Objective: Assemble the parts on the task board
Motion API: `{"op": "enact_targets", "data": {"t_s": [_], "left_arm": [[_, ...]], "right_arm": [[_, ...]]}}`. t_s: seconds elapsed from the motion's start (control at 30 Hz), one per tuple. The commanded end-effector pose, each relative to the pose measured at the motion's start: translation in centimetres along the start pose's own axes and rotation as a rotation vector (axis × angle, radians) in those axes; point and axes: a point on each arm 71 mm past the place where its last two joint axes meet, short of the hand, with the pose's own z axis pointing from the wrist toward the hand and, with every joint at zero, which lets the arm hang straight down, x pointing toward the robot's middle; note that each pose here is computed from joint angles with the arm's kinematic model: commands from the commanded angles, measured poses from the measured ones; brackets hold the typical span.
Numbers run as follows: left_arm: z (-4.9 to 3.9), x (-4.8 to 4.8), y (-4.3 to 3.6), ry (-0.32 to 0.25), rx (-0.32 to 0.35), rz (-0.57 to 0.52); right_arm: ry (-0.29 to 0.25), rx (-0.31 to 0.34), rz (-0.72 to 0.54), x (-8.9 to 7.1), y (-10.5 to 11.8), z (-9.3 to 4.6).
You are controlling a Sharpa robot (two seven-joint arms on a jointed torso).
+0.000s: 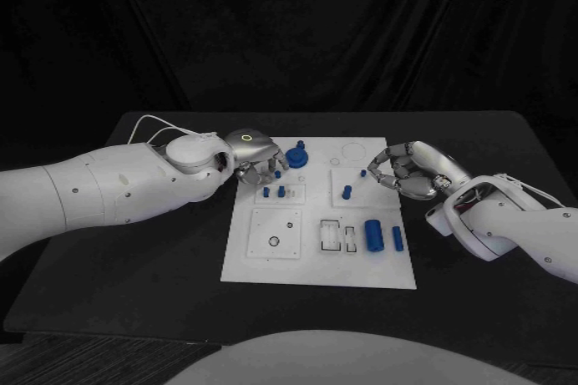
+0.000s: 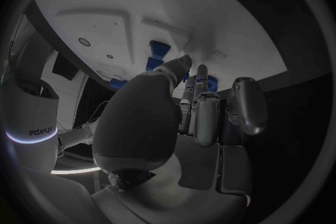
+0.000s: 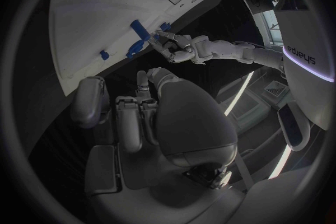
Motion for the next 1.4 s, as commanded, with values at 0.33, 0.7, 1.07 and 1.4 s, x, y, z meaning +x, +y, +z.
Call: {"op": "enact_targets", "data": {"t_s": [0.33, 0.7, 1.07, 1.4], "left_arm": [[-2.98, -1.56, 1.49, -0.234, 0.044, 0.035], [-8.31, -6.67, 5.00, -0.544, 0.103, 0.007], [-8.53, -7.98, 6.41, -0.675, 0.189, -0.684], [-8.43, -5.99, 6.27, -0.772, 0.249, -1.156]], "right_arm": [[-0.036, 0.024, -0.051, -1.1, -0.2, -0.5], [-0.098, -0.012, -0.213, -5.7, 2.1, 1.0], [-0.015, -0.074, -0.505, -7.1, 3.7, 3.6], [0.141, -0.039, -0.659, -4.8, 2.7, 4.4]]}}
